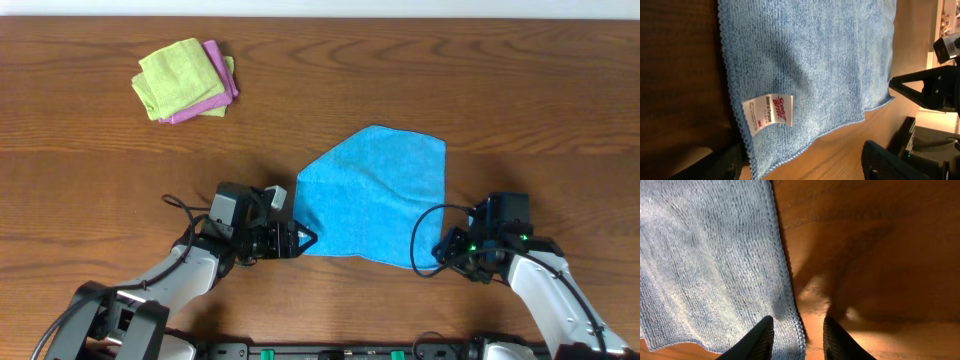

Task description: Fold the cloth

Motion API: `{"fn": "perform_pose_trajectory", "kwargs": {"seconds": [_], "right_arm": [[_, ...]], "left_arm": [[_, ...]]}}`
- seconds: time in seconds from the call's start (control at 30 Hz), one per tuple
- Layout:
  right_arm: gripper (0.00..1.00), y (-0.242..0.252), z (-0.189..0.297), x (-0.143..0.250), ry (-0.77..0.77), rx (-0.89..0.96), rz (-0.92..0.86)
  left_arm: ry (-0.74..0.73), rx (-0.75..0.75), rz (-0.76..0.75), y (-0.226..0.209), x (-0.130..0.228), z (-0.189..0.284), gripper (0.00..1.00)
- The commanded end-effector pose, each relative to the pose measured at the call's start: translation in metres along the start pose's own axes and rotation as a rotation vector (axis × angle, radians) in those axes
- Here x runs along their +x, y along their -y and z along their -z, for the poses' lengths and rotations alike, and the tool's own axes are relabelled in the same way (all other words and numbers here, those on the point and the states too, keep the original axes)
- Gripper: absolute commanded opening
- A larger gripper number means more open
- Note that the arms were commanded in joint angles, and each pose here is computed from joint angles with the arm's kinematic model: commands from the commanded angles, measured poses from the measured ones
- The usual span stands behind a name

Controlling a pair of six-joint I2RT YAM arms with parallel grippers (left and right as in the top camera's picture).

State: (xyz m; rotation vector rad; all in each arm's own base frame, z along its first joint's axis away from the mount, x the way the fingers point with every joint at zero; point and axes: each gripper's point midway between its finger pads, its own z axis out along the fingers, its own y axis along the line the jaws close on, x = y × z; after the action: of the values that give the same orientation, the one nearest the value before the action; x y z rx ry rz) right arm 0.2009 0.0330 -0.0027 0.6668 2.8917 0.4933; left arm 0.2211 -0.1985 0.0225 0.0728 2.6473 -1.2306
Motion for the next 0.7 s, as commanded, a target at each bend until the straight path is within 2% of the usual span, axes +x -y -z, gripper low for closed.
{"fn": "perform_pose_trajectory", "kwargs": {"seconds": [0.0,0.43,0.53,0.6,0.67], "right_arm": [[0.33,0.007,-0.007,0.003,-0.011,0.018,-0.034],[0.34,-0.001,-0.006,0.017,-0.075,-0.033,-0.062],[0.32,-0.002,-0.006,0.016,-0.070,-0.036,-0.060],[0.26,-0.003,-0.006,0.015,-0.068,-0.041,-0.058],[0.17,-0.003,-0.006,0.015,-0.068,-0.041,-0.059]], "left_arm": [[0.011,-0.018,0.002,-0.005,-0.002,-0.002,0.75],[0.000,-0.010,0.015,-0.009,-0.002,-0.007,0.73],[0.000,-0.010,0.015,-0.009,-0.002,-0.007,0.59],[0.000,-0.010,0.016,-0.009,-0.001,-0.007,0.48],[0.000,-0.011,0.034,-0.009,-0.002,-0.007,0.46]]}}
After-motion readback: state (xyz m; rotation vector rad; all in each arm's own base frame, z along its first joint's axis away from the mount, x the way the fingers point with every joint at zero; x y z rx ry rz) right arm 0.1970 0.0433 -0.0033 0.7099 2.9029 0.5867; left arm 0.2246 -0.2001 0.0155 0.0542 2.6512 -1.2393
